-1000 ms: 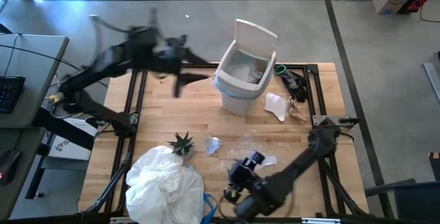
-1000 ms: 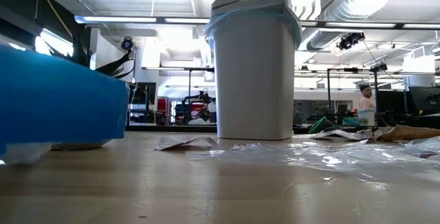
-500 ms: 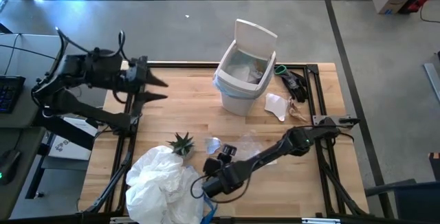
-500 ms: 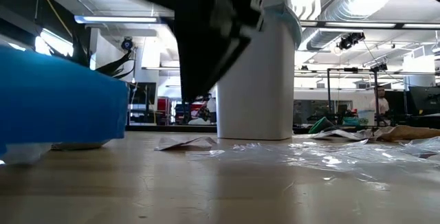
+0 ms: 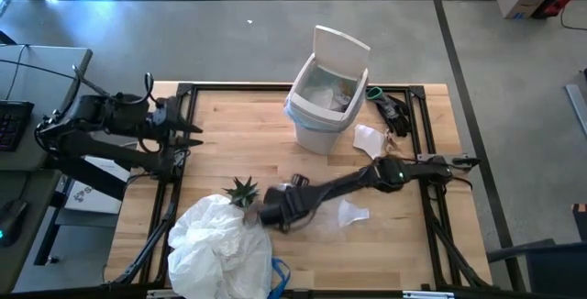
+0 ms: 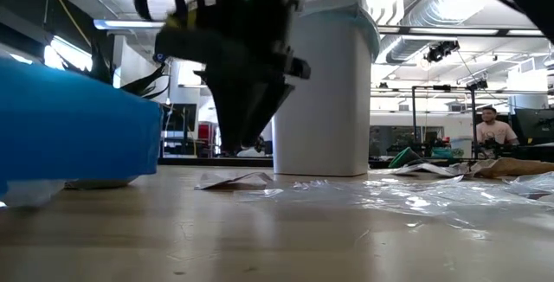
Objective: Place trash/remove bag and relplace
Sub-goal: Put the white paper into the trash bin
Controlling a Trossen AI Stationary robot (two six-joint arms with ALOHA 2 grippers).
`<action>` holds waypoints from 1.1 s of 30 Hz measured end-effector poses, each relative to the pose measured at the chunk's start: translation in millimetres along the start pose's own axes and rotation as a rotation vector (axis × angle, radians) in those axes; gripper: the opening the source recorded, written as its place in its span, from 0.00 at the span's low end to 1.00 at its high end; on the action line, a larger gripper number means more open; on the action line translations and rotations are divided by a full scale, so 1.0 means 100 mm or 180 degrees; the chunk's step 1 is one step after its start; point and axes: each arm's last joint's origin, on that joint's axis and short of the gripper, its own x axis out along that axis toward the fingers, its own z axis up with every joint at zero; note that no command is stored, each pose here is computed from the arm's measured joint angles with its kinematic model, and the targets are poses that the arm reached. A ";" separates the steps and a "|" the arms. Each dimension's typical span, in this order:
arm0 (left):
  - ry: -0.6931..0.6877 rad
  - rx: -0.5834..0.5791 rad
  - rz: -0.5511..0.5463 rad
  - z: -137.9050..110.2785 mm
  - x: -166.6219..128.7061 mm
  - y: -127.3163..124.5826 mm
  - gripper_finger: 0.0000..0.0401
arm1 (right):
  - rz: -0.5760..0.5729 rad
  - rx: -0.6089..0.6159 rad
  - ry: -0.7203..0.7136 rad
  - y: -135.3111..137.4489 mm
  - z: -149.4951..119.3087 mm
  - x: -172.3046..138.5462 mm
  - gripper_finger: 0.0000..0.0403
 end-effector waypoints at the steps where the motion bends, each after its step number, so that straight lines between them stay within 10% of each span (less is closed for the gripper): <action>1: -0.0001 -0.0066 -0.0010 -0.06 0.02 0.01 0.34 | 0.0011 0.0158 0.0029 -0.06 0.04 0.03 0.31; 11: 0.0014 -0.0399 -0.0163 -0.58 0.25 0.04 0.33 | 0.0174 0.1362 0.0563 -0.46 0.24 0.17 0.31; 33: -0.0008 -0.0480 -0.0395 -0.71 0.38 0.03 0.33 | 0.0296 0.1618 0.0893 -0.43 0.25 0.59 0.31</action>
